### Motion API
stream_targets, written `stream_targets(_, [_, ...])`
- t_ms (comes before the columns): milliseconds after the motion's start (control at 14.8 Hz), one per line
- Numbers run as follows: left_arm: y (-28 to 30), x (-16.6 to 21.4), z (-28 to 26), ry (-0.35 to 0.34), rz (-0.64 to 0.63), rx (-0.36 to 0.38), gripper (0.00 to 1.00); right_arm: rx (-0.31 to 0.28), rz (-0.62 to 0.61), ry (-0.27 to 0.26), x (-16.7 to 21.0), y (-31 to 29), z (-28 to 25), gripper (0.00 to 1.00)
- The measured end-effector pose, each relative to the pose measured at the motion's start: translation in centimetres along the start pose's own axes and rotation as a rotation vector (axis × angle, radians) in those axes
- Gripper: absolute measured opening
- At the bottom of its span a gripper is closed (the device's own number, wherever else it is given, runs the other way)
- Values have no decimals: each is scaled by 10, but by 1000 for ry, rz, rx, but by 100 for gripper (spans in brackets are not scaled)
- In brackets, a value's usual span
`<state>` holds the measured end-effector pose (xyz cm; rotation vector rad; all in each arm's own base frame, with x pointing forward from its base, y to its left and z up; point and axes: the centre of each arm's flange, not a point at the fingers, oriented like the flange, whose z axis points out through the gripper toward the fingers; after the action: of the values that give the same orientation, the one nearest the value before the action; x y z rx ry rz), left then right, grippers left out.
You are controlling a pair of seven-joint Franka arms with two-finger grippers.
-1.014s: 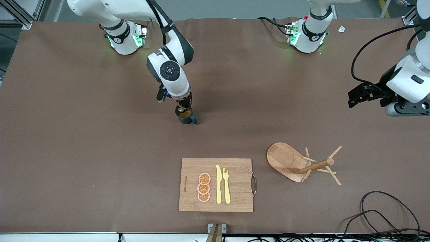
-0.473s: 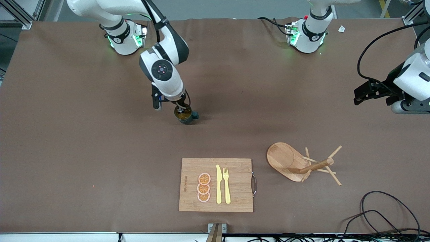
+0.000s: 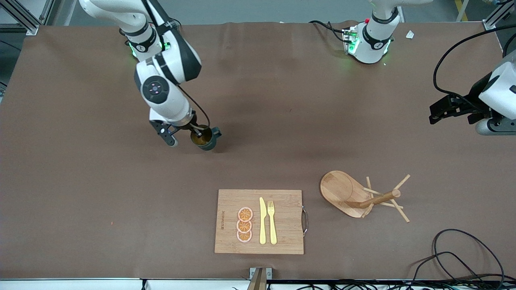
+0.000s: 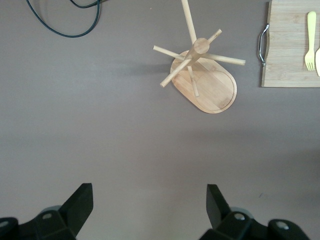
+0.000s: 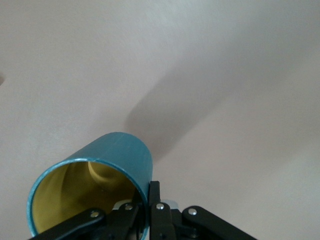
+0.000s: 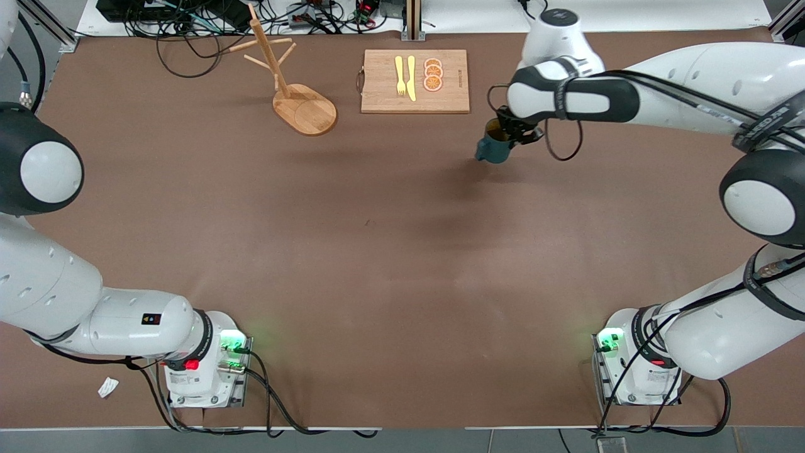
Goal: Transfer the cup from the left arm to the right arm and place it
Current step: 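Lift the mug and carry it away from the stand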
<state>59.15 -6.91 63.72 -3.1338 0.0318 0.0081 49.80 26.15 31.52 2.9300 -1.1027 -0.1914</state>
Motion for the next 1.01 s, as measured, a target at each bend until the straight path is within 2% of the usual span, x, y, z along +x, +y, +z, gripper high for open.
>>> stream_targets(338, [-1, 0, 0, 1, -2, 0, 100, -8, -405, -12, 59, 40, -6, 6])
stream_targets(743, [7, 1, -2, 19, 12, -4, 100, -15, -1017, -4, 131, 88, -10, 6])
stream_targets(878, [4, 2, -2, 19, 7, -3, 100, -26, -1194, 15, 157, 107, -13, 6])
stream_targets(1014, [1, 2, -2, 22, 2, -4, 100, -62, -1365, 52, 175, 120, -15, 6])
